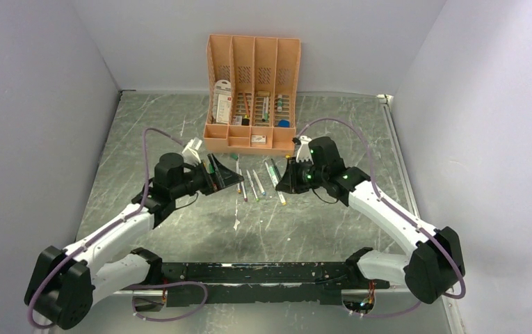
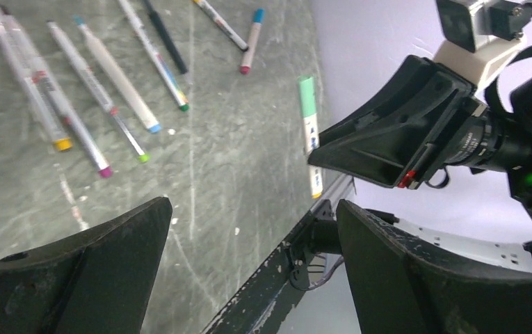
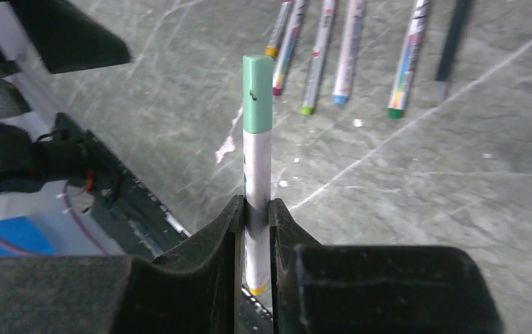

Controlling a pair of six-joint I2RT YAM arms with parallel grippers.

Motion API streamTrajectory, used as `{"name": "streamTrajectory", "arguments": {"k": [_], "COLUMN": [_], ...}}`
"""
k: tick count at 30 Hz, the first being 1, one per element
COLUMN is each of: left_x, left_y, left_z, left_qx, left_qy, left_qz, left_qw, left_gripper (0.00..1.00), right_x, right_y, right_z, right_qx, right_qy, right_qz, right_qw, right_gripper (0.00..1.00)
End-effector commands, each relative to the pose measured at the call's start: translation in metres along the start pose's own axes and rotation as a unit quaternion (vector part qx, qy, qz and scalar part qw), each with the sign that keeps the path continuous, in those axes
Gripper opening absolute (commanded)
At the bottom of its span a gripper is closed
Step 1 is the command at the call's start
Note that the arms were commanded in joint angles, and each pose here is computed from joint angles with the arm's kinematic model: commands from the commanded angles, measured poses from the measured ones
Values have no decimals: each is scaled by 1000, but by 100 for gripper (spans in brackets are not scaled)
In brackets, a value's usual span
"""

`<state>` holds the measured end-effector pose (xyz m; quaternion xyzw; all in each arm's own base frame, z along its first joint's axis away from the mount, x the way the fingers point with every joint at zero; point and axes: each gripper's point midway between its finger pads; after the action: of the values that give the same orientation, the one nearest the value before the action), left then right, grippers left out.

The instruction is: Open the pen caps

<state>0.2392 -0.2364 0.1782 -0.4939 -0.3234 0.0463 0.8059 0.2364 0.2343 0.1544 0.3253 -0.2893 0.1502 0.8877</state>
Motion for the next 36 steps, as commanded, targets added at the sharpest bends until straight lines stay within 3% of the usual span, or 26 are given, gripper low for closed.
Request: {"name": "streamTrajectory", "arguments": {"k": [1, 23, 26, 34, 36], "left_x": [5, -8, -9, -17, -19], "left_y": [-36, -70, -69, -70, -70], "left_z": [-13, -65, -70, -76, -76], "left_qx": [-70, -113, -111, -122, -123], "left_qy": [-17, -18, -17, -3, 1], "left_qz": [-10, -25, -25, -19, -18], "left_qw": [997, 993, 993, 992, 992], "left_gripper": [100, 96, 90, 58, 54], "right_x": [4, -9, -10, -10, -9], "right_y": [35, 56, 57, 56, 55], "right_z": [6, 4, 6, 7, 7], "right_qx": [88, 132, 132, 128, 126], "right_qy": [-20, -10, -12, -13, -14], "right_qz": [-11, -12, -12, -12, -12], "right_qw": [996, 991, 991, 992, 992], "right_gripper": [0, 0, 0, 0, 0]}}
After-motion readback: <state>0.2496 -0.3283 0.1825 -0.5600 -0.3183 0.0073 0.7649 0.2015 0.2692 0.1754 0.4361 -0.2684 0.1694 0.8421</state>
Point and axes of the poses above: each gripper's point midway between its finger pads, its own z axis back along the fingers, its own y axis along the line the jaws close on, x = y × z
